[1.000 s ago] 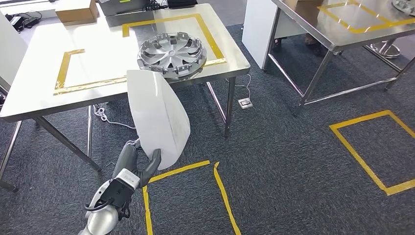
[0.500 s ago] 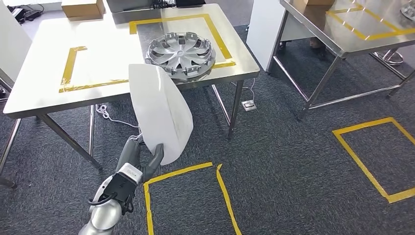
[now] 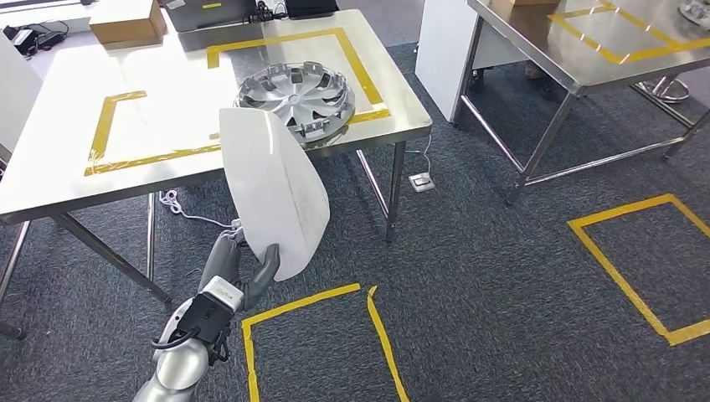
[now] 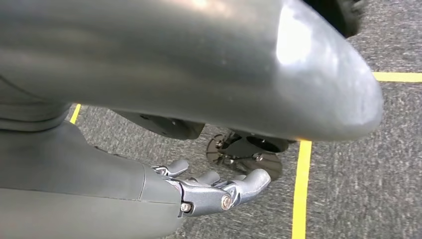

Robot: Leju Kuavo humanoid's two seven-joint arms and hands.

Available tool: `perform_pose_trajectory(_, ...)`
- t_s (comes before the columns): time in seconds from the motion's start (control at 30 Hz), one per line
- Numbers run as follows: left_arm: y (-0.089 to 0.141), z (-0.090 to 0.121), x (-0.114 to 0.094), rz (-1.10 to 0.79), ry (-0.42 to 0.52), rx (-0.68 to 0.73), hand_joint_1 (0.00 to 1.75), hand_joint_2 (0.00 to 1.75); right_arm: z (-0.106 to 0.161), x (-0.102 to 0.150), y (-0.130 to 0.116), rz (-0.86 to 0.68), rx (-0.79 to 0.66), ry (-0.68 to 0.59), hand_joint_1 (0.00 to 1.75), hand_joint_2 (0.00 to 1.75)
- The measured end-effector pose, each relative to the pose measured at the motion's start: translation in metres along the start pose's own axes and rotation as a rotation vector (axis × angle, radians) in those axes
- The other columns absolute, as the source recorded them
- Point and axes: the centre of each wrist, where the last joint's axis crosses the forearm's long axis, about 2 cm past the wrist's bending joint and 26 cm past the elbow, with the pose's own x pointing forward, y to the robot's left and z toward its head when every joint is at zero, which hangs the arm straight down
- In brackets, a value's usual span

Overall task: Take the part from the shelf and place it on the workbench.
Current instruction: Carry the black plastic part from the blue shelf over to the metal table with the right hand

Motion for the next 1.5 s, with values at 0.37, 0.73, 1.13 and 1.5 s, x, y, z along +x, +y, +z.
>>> perform_pose_trajectory(0.37, 0.000, 0.001, -0.003, 0.007, 0.000, 0.002, 1.75, 1.75, 0.001, -0.001, -0.002, 0.002, -0.002, 0.003, 0.00, 0.00)
perform_pose_trajectory(0.73, -0.002, -0.001, -0.002, 0.017, -0.004, 0.005, 1.75, 1.75, 0.002, -0.007, -0.002, -0.001, -0.003, 0.019, 0.00, 0.00)
perform_pose_trajectory(1.13, -0.001, 0.009, -0.006, 0.020, 0.017, -0.001, 1.75, 1.75, 0.002, -0.007, -0.001, 0.012, 0.001, 0.031, 0.00, 0.00)
perform_pose_trajectory(1.5, -0.003, 0.011, -0.007, 0.028, 0.022, -0.001, 1.75, 1.75, 0.003, -0.008, -0.002, 0.009, -0.002, 0.028, 0.00, 0.00)
